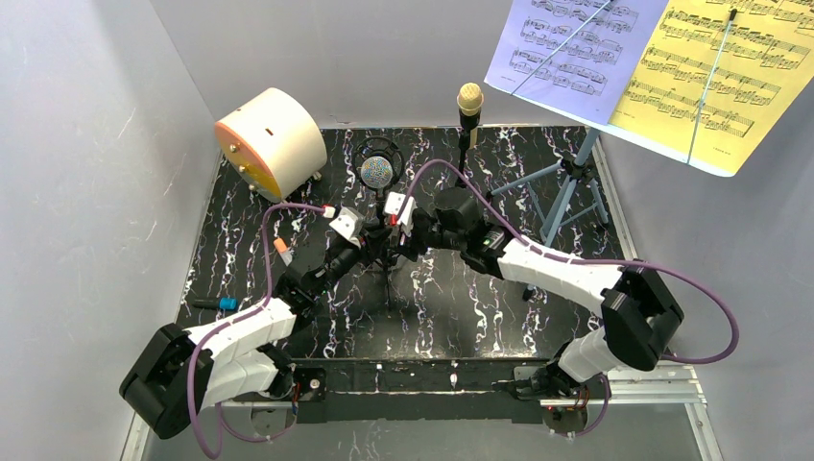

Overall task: Pack up the instrument practice props
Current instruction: Unscrew the knob on the microphone stand.

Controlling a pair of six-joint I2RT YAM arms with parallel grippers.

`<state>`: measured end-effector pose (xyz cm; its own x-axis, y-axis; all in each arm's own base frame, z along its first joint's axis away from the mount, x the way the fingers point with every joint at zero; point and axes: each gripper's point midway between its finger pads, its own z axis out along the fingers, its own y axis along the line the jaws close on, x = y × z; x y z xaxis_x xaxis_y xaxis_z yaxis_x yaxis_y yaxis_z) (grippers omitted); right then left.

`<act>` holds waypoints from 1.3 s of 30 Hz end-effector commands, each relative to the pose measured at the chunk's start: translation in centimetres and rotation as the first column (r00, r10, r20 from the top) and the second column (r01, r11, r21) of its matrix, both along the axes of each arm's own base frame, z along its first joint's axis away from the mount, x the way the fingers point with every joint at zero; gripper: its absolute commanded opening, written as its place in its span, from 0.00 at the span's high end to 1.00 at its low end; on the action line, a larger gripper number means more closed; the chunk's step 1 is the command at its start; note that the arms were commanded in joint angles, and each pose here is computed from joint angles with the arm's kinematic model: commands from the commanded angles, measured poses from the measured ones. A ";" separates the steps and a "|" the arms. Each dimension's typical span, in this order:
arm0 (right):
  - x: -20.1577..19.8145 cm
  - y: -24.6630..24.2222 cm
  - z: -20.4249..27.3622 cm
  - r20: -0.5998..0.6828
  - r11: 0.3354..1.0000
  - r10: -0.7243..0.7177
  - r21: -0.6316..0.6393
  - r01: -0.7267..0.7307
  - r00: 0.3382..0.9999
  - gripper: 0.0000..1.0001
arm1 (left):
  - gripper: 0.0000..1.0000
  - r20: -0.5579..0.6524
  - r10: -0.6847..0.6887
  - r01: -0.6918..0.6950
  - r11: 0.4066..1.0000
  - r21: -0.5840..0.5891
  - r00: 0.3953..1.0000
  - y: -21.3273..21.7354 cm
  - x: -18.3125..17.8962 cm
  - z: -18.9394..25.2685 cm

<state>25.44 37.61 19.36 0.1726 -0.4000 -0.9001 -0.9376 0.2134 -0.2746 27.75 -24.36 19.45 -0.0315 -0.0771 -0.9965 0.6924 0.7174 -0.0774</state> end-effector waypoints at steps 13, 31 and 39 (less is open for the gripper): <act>0.2 0.6 -2.4 -0.081 0.999 0.004 -0.041 -0.008 0.997 0.51 | 1.00 -0.200 -0.055 0.082 0.989 0.126 0.978 -0.2 -2.3 -6.6; -0.6 -0.6 -5.0 0.118 0.978 0.116 -0.186 -0.093 0.986 0.99 | 1.00 -0.201 -0.043 0.069 0.990 0.122 0.979 0.0 -2.2 -6.5; 1.1 -1.4 -5.2 0.546 0.925 0.144 -0.371 0.084 0.826 0.99 | 1.00 -0.202 -0.038 0.063 0.991 0.117 0.979 0.0 -2.1 -6.4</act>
